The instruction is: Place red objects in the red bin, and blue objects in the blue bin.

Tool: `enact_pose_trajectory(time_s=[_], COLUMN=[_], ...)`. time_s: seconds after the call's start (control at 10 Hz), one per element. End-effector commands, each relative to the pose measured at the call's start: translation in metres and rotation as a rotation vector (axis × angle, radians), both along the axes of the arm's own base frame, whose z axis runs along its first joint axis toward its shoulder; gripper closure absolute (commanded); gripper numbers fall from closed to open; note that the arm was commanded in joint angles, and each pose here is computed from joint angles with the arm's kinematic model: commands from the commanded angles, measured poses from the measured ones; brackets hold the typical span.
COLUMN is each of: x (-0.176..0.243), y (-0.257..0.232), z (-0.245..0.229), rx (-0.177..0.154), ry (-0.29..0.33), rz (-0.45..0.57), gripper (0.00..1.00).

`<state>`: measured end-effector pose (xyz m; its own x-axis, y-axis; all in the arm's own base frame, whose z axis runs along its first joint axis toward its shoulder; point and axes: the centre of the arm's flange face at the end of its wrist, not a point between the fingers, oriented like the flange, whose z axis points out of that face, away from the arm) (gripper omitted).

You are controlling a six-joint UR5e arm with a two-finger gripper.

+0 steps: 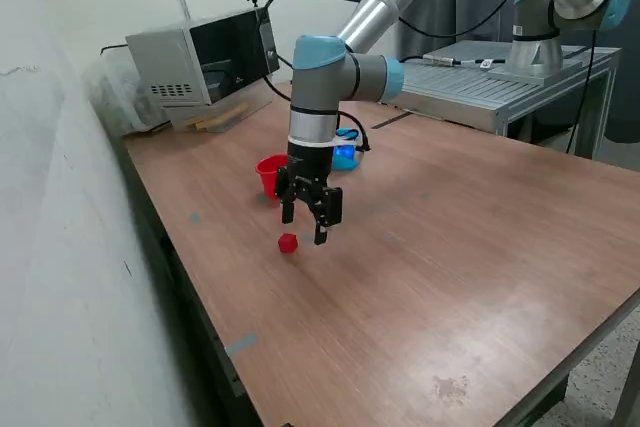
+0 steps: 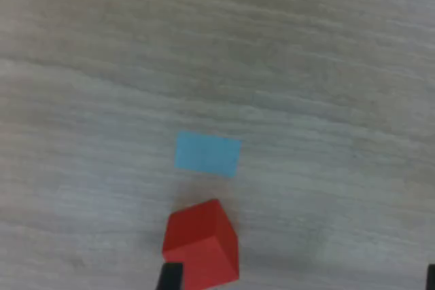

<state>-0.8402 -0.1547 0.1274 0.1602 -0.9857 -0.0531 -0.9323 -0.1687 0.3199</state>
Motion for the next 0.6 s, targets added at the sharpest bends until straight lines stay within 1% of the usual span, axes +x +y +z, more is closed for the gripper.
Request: enact_pose_trajectory(time_s=[0.0,0.5], x=[-0.009,-0.017], y=[0.009,0.015], z=[-0.002,-0.024], rx=[0.032,0.045], ry=[0.012,0.002], rz=[0.068,0.098], gripper=[0.00,0.00])
